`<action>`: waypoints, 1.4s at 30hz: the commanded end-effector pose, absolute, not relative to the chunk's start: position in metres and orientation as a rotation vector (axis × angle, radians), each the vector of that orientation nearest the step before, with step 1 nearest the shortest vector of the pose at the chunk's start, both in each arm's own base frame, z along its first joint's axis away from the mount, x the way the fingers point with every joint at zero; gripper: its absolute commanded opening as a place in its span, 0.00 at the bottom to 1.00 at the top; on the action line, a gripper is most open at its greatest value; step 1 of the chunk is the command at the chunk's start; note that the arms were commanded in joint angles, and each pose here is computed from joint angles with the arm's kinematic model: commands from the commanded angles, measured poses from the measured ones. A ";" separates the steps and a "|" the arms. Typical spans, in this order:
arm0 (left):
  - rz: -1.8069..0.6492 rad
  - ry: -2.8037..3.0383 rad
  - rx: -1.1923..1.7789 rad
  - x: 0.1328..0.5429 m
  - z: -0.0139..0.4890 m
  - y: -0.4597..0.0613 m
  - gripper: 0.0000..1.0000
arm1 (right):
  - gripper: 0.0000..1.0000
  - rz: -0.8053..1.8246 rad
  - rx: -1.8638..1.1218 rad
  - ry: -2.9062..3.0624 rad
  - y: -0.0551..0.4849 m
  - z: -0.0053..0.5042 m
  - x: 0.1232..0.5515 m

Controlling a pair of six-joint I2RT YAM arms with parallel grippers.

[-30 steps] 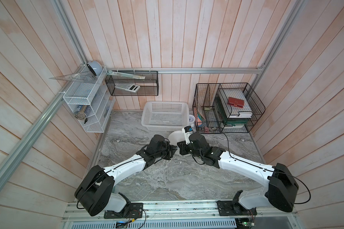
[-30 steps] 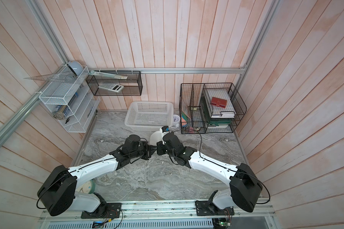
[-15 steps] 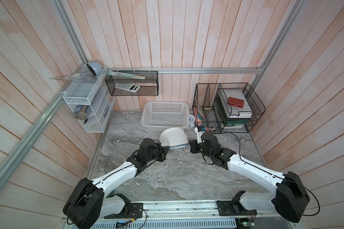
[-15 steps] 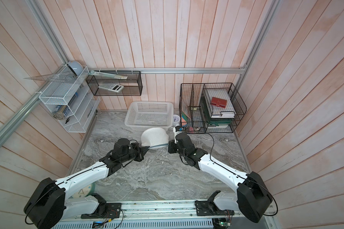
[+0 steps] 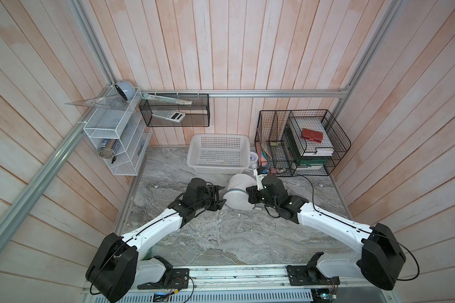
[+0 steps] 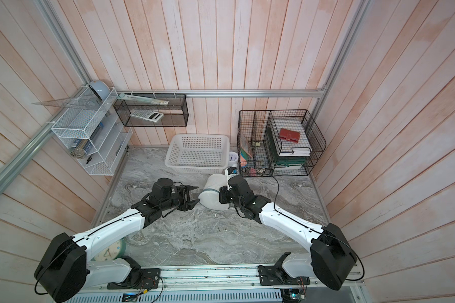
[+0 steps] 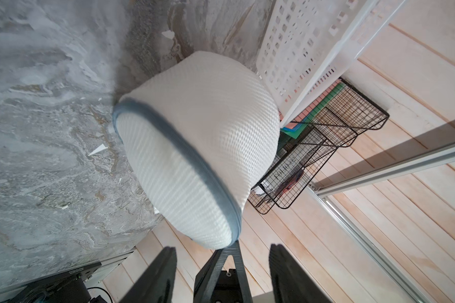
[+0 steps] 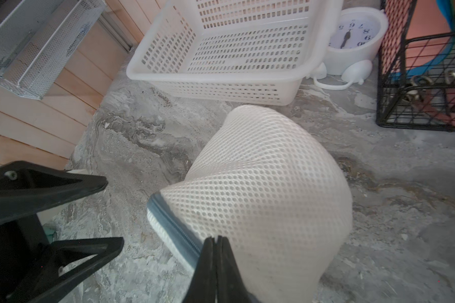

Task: Turn the laundry bag inside out
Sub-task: Zip the zipper on the laundry bag.

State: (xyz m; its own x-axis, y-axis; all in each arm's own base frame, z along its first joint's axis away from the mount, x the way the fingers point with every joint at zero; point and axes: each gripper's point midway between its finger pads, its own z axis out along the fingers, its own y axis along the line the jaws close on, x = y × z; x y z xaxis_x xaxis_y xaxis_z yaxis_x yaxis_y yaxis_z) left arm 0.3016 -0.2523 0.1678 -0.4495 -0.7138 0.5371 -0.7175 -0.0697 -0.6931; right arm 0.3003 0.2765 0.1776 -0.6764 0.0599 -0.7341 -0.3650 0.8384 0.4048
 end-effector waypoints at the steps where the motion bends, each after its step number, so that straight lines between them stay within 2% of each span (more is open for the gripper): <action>1: 1.559 -2.164 1.600 0.296 0.164 -0.265 0.62 | 0.00 0.690 -0.209 2.198 0.289 0.186 0.305; 7: 1.568 -2.161 1.533 0.298 0.165 -0.287 0.62 | 0.00 0.702 -0.281 2.191 0.307 0.186 0.297; 20: 1.535 -2.382 1.411 0.312 0.189 -0.280 0.62 | 0.00 0.728 -0.343 2.184 0.312 0.188 0.285; 29: 1.327 -2.579 1.152 0.307 0.180 -0.292 0.60 | 0.00 0.728 -0.372 2.189 0.314 0.187 0.279; 34: 1.241 -2.610 1.129 0.300 0.166 -0.287 0.60 | 0.00 0.723 -0.372 2.180 0.312 0.189 0.278; 40: 1.195 -2.618 1.117 0.297 0.154 -0.287 0.56 | 0.00 0.726 -0.374 2.177 0.311 0.190 0.278; 42: 1.195 -2.618 1.112 0.298 0.153 -0.289 0.52 | 0.00 0.728 -0.379 2.176 0.313 0.191 0.278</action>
State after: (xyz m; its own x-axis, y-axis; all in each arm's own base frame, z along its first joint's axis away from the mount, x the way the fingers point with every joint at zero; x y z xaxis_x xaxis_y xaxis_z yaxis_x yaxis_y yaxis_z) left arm 0.3013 -0.2897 0.1643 -0.7285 -0.6006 0.3296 -0.6328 0.4056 -0.6596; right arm 0.2801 0.3106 0.1815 -0.6569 -0.0267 -0.7535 -0.4650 0.8010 0.3770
